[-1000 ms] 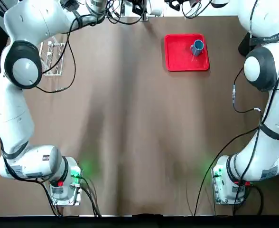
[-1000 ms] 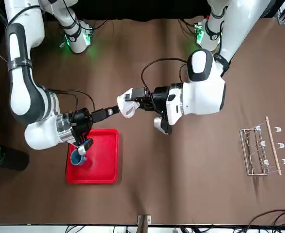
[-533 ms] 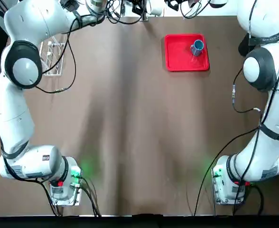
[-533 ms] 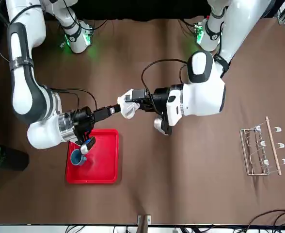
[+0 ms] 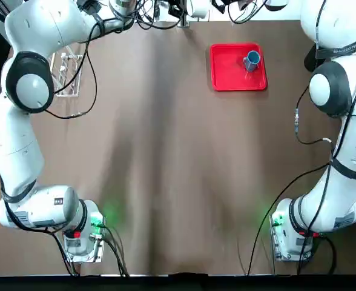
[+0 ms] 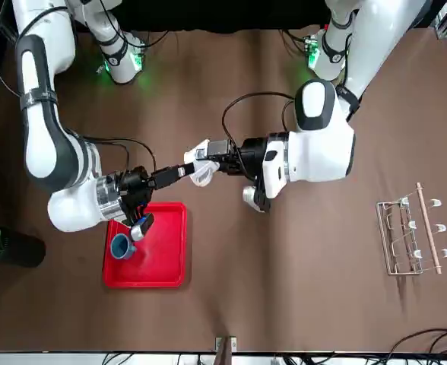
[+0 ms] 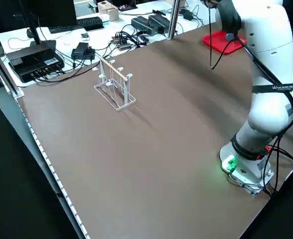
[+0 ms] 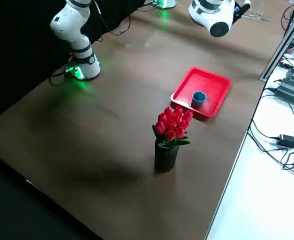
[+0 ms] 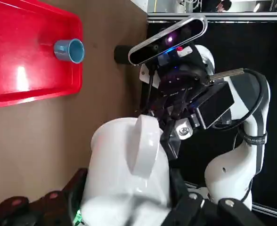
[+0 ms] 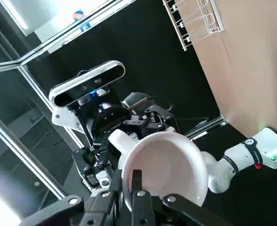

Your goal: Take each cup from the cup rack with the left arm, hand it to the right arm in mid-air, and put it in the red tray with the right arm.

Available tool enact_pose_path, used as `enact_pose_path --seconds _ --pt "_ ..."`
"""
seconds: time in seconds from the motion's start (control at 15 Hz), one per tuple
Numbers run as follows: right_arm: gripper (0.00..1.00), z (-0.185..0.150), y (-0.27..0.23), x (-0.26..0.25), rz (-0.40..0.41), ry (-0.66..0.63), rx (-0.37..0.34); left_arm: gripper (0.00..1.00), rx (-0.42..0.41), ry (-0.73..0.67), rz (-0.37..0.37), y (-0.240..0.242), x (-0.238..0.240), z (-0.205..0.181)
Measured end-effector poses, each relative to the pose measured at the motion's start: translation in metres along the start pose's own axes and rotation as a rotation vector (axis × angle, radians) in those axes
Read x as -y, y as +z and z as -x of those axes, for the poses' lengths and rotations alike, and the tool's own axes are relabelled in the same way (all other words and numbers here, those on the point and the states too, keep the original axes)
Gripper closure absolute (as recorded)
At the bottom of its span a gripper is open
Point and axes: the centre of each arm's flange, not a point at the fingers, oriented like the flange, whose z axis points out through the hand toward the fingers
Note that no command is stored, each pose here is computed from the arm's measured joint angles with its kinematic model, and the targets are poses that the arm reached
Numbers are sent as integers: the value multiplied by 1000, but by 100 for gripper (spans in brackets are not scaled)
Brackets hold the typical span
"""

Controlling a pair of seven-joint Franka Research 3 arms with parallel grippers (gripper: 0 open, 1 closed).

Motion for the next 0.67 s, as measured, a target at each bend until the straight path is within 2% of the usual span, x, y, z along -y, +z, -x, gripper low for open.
enact_pose_path --seconds 0.27,0.4,0.47,0.67 --pt "91 0 0 0 -2 0 -1 20 -3 -1 1 -1 0 -1" --pt "91 0 0 0 0 -1 -2 3 -10 -3 2 -4 1 -3" --pt "91 0 -1 0 4 -1 -4 0 -13 -5 3 -6 1 -4" --pt "91 0 -9 1 59 -15 -22 0 -32 -10 6 -17 4 -10"
